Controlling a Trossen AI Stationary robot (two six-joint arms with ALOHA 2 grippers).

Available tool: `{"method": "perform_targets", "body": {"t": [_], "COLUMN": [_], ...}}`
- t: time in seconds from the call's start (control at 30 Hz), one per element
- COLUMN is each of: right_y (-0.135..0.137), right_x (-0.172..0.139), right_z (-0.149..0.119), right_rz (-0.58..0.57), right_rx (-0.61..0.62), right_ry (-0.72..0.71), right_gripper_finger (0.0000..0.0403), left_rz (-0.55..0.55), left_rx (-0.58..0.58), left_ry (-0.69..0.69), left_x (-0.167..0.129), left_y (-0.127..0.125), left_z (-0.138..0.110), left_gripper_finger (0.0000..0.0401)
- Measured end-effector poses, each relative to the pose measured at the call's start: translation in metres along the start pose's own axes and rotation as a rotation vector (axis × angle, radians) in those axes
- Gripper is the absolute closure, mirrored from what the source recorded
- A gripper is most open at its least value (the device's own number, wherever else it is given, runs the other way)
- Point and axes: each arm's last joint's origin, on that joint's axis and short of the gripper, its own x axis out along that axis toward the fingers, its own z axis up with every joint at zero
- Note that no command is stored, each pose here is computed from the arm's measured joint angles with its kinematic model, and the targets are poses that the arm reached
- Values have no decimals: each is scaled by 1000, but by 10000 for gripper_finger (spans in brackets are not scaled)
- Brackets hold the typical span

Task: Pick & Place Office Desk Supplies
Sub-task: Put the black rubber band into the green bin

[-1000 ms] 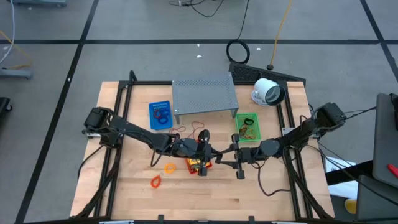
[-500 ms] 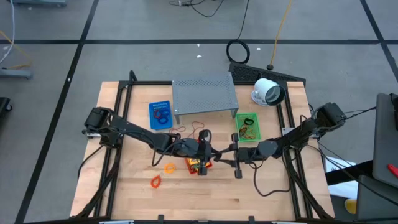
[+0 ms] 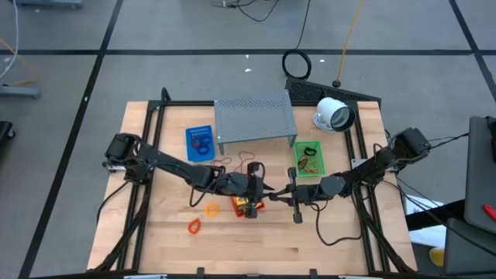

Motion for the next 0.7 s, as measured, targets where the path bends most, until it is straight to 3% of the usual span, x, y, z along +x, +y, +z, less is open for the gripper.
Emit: {"method": "perform_targets", "body": {"t": [0.33,0.53,0.7], "right_y": [-1,-1,-6], "right_x": [0,0,-2], "right_z": [-2,-5,-3], "right_rz": [4,7,-110], "right_rx": [36,41,72], "right_ry": [20,44,72], "right_gripper_finger": [402,402,402], "left_rz": [30,63,135], "left_rx": [33,25,-58], "left_ry": [32,111,218], "left_x": [-5,-37,-70], "left_y": [13,21,27], "left_z": [2,15,19], "left_gripper_finger": [250,219,220]}}
